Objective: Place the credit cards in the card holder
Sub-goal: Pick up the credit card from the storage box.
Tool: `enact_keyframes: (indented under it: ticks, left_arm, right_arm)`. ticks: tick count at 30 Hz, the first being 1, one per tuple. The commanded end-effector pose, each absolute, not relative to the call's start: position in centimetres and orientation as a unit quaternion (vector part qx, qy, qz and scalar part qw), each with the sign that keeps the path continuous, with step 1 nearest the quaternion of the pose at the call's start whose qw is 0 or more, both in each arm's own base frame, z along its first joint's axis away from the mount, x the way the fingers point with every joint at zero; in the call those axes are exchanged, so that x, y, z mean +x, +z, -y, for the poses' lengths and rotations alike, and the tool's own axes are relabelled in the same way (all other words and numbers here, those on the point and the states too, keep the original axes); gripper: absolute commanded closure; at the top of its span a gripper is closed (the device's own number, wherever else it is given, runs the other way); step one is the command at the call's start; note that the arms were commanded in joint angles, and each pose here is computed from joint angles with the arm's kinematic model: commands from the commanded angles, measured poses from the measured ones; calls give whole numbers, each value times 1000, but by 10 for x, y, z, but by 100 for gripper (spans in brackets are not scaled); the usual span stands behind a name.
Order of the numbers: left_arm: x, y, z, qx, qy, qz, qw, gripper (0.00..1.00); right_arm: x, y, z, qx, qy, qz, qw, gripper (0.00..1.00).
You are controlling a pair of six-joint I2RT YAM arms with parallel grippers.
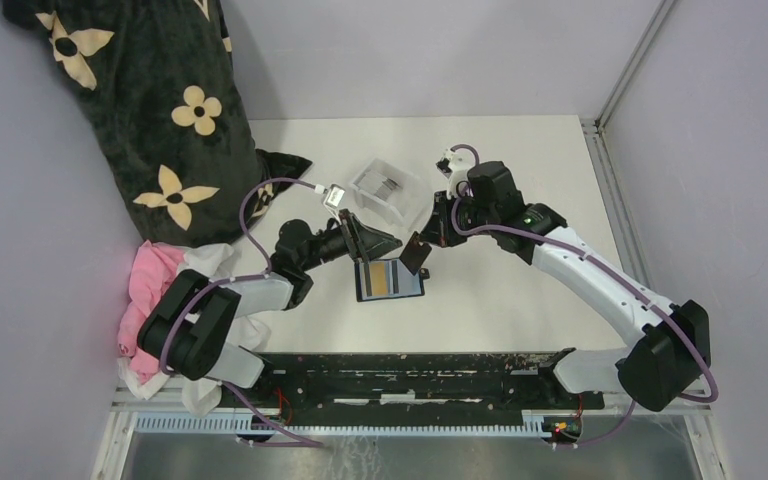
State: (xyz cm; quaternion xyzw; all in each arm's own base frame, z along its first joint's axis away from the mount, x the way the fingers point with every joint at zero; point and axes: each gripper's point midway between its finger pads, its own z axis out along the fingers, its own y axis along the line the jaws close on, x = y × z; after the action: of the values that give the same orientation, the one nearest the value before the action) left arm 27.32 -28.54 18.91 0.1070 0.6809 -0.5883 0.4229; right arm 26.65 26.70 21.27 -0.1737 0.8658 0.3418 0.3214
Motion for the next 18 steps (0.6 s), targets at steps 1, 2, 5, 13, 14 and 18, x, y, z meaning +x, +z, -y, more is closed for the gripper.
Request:
enact_keyframes:
  ticks: [1, 2, 5, 13, 14, 18]
  left_arm:
    - [245, 198, 291, 170, -627, -652, 392, 34]
    - [245, 195, 291, 173, -624, -655, 388, 34]
    - [244, 190, 290, 180, -616, -663, 385, 35]
    - [239, 182, 293, 197, -619, -667, 365, 39]
    - [238, 182, 294, 199, -622, -664, 363, 40]
    - [232, 186, 296, 209, -640, -652, 349, 48]
  right_arm:
    - [259, 233, -279, -176, 393, -840, 331, 99]
    - [258, 233, -281, -175, 398, -839, 327, 99]
    - [256, 233, -285, -176, 412, -836, 318, 99]
    - [255, 232, -296, -178, 437, -830, 297, 99]
    - [255, 231, -297, -178, 439, -830, 295, 99]
    - [255, 228, -302, -181, 447, -830, 280, 99]
